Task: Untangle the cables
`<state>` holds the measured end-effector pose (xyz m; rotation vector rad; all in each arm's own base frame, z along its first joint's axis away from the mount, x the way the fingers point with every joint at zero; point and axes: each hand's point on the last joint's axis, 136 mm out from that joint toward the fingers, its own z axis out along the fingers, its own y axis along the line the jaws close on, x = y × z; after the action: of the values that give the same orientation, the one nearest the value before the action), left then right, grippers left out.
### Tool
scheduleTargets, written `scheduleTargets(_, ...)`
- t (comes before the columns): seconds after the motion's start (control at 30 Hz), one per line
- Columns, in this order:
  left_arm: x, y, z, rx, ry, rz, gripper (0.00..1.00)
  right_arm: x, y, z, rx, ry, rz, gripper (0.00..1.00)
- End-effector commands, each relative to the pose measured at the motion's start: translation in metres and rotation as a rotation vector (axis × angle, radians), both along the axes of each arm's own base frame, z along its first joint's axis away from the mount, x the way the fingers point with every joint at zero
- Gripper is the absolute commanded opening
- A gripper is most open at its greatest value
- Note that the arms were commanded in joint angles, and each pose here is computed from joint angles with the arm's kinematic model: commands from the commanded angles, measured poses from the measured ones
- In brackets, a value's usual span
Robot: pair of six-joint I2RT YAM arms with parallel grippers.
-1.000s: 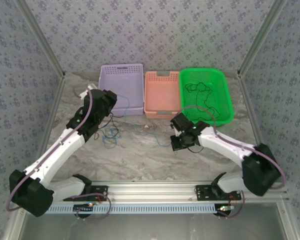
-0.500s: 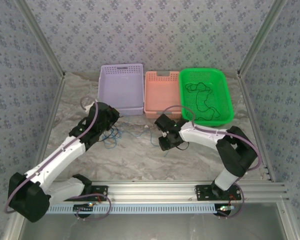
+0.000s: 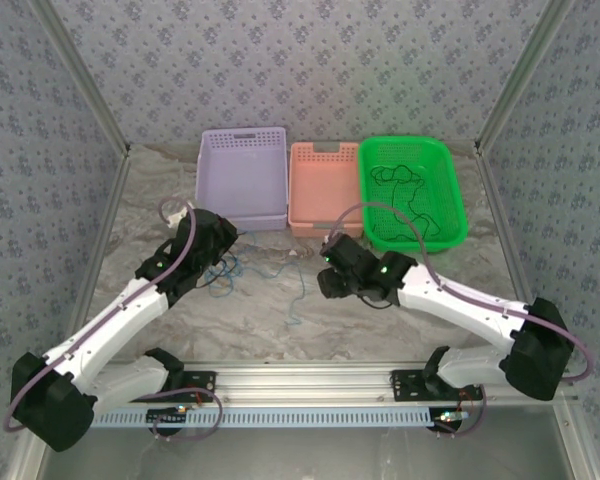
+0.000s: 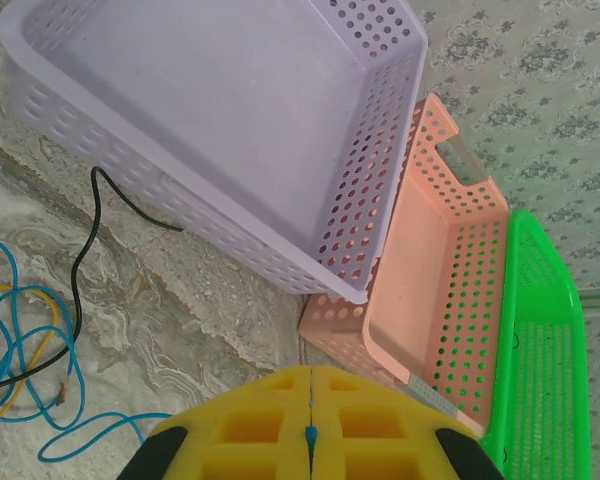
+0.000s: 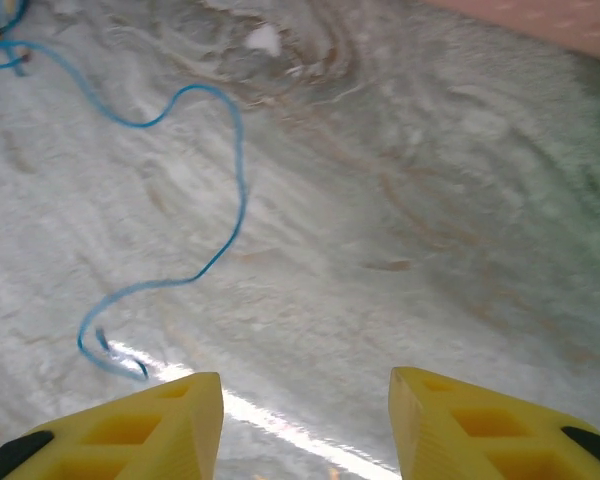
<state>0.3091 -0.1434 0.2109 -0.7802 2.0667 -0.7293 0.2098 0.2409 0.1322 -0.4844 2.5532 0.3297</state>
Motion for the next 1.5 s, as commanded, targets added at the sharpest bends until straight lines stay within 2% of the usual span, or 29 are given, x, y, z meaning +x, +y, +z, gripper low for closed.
scheduleTargets(0.0,-0.003,0.003,0.003,0.026,-0.010,0.001,0.00,-0.021,0.007,-0.028,0.089,0.068,-0.058,0.53)
scheduleTargets(0.1,-0.003,0.002,0.005,0.031,-0.014,-0.005,0.00,-0.031,0.020,-0.045,0.170,0.092,-0.037,0.54)
scheduleTargets(0.2,-0.003,0.003,0.004,0.040,-0.013,-0.009,0.00,-0.042,0.044,-0.056,0.226,0.120,0.052,0.52)
scheduleTargets(0.43,-0.004,0.004,0.004,0.044,-0.013,-0.005,0.00,-0.059,0.103,-0.074,0.211,0.041,0.256,0.50)
scheduleTargets(0.7,-0.004,0.003,0.007,0.049,-0.015,-0.014,0.00,-0.060,0.124,-0.098,0.175,0.012,0.245,0.49)
scheduleTargets(0.87,-0.004,0.004,0.010,0.051,-0.019,-0.016,0.00,-0.048,0.134,-0.096,0.171,0.001,0.233,0.36)
scheduleTargets(0.93,-0.003,0.003,0.013,0.052,-0.024,-0.020,0.00,-0.046,0.137,-0.097,0.160,0.008,0.234,0.26)
scheduleTargets(1.0,-0.002,0.001,0.019,0.050,-0.036,-0.030,0.00,-0.046,0.137,-0.098,0.156,0.010,0.231,0.12)
scheduleTargets(1.07,0.002,-0.004,0.031,0.039,-0.066,-0.050,0.00,-0.047,0.133,-0.095,0.162,0.005,0.225,0.00)
scheduleTargets(1.3,0.043,-0.048,0.113,-0.077,-0.265,-0.222,0.00,-0.060,0.101,-0.070,0.152,-0.023,0.209,0.00)
scheduleTargets(1.47,0.081,-0.089,0.164,-0.152,-0.401,-0.324,0.00,-0.047,0.080,-0.009,0.227,-0.092,0.175,0.00)
